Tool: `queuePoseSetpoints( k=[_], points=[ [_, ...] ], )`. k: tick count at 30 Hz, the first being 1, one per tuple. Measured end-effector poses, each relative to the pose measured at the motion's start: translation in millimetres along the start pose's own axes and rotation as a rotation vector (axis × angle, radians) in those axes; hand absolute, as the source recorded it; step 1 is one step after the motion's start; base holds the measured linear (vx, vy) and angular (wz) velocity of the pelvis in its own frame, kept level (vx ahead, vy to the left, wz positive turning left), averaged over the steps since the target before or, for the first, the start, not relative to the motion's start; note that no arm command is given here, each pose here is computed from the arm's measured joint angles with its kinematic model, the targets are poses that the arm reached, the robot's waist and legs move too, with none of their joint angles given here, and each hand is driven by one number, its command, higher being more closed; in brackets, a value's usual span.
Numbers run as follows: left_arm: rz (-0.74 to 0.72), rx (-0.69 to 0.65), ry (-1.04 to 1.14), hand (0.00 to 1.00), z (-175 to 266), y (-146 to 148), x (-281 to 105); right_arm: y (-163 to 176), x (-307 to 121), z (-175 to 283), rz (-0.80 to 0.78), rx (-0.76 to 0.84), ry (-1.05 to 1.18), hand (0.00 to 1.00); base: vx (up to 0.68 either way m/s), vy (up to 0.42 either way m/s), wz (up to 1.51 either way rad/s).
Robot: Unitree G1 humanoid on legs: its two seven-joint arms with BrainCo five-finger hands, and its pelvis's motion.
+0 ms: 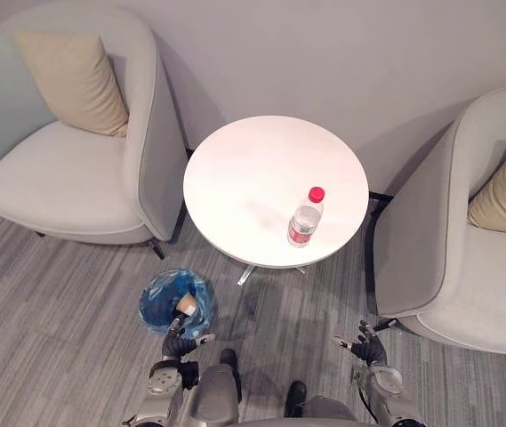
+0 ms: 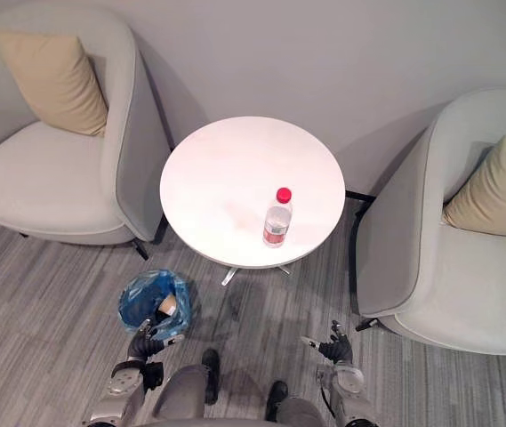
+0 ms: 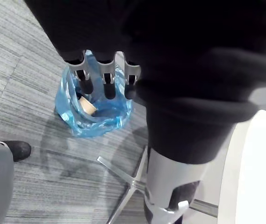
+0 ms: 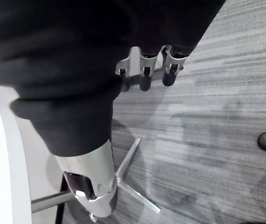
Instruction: Gather rubbish on tea table into small bin, then transfer packed bag to large trash can.
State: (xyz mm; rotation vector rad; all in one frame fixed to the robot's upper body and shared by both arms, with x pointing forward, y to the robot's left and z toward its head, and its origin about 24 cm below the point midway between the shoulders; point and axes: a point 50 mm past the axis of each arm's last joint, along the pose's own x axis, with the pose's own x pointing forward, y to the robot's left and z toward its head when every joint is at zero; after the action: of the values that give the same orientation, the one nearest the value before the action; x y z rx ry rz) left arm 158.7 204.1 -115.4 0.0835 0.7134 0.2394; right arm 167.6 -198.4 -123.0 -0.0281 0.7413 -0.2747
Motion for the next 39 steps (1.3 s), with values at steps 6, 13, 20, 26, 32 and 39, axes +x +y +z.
queuePoseSetpoints(
  k=[6, 13, 20, 26, 32, 39],
  points=[
    [0.009, 0.025, 0.009, 0.00, -2, 6, 1, 6, -3, -14, 0.027, -0.035, 0.060, 0.00, 0.08, 0.021, 0.20],
    [0.004, 0.032, 0.051, 0.00, -12, 5, -1, -2, 1, -8, 0.013, -0.052, 0.048, 0.00, 0.10, -0.060, 0.14],
    [-0.008, 0.026, 0.050, 0.00, -11, 0, 0, -8, -1, -10, -0.001, -0.056, 0.042, 0.00, 0.06, -0.029, 0.13],
    [-0.014, 0.031, 0.062, 0.00, -15, 0, -2, -6, -1, 15, 0.011, -0.050, -0.087, 0.00, -0.05, -0.030, 0.02],
    [-0.032, 0.034, 0.068, 0.00, -20, -1, -6, -5, -7, 51, 0.020, -0.081, -0.270, 0.00, -0.10, -0.020, -0.01],
    [-0.037, 0.074, 0.088, 0.00, -31, 1, -14, -5, -15, 74, 0.024, -0.123, -0.401, 0.00, -0.03, -0.002, 0.00]
  ],
)
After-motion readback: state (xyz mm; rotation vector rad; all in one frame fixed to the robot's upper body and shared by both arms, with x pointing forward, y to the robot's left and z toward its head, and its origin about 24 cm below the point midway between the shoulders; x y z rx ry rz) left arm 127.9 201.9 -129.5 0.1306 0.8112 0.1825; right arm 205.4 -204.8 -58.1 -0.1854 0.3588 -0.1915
